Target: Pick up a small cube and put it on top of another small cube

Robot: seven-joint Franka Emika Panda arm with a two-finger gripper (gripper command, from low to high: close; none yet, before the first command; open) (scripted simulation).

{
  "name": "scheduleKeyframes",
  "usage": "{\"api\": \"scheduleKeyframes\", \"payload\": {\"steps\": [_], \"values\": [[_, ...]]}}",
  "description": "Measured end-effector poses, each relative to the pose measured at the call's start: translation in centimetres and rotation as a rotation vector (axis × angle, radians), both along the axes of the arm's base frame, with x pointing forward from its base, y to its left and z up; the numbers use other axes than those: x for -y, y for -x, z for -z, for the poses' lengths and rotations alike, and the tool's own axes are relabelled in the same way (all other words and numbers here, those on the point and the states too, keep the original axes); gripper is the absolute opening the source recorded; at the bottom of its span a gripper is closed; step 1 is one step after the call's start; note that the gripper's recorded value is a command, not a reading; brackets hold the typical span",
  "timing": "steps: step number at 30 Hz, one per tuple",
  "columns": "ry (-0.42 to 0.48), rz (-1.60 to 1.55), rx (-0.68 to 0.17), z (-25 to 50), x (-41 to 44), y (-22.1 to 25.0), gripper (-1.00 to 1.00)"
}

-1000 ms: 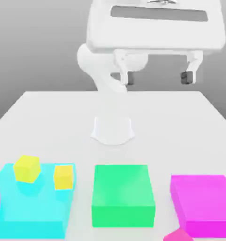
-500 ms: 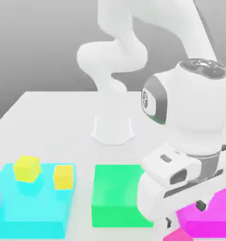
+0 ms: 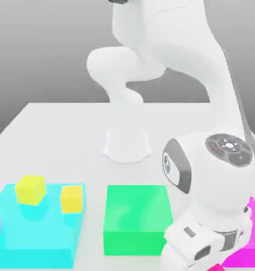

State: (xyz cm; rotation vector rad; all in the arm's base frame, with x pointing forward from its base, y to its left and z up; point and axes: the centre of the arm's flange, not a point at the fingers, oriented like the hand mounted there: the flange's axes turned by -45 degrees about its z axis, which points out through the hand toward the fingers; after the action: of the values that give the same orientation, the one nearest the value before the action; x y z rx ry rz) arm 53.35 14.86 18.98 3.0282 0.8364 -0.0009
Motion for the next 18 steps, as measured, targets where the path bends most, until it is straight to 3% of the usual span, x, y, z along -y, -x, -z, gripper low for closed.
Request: {"api": "scheduleKeyframes", "payload": {"steps": [9, 18], "values": [[0.037, 0.426, 0.0, -6.1, 21.8, -0.9, -1.0], [0.0, 0.911, 0.0, -9.4, 43.8, 8.1, -1.0]]}}
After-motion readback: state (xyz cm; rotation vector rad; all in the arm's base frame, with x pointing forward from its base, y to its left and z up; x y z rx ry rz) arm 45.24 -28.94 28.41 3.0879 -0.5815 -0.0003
